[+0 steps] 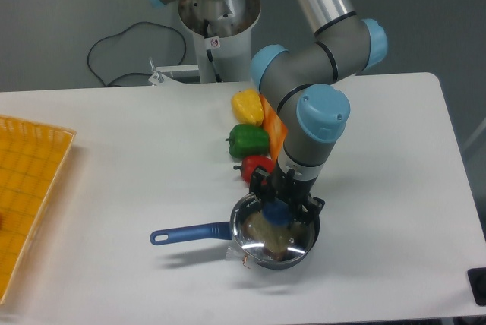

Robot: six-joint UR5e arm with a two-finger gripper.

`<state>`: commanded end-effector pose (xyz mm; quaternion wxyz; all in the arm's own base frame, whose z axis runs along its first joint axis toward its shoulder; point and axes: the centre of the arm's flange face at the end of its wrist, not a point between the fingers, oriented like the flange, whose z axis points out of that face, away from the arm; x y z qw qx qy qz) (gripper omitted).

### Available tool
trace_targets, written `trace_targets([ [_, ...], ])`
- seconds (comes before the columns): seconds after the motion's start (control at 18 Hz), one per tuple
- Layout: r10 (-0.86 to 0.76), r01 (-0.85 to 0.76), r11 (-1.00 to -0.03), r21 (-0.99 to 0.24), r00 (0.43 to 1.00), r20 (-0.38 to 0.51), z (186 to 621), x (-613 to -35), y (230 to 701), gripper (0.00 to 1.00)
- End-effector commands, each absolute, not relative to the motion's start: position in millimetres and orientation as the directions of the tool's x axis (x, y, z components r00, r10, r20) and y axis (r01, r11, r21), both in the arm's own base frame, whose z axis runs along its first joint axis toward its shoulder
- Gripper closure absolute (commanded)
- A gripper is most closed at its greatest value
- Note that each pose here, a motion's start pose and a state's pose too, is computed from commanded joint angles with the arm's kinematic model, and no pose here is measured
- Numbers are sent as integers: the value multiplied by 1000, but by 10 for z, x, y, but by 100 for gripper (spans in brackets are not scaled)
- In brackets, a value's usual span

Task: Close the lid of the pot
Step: 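Hold the lid on the pan and adjust its seating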

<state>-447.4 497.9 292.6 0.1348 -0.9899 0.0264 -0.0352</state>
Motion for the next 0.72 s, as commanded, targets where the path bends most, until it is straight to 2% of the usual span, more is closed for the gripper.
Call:
trace_targets([
  [0.39, -62, -43, -962, -269, 996, 63, 2926, -4474, 4979, 31],
  [0.72, -60, -43, -961, -272, 997, 57, 2930, -4491, 4978, 18],
])
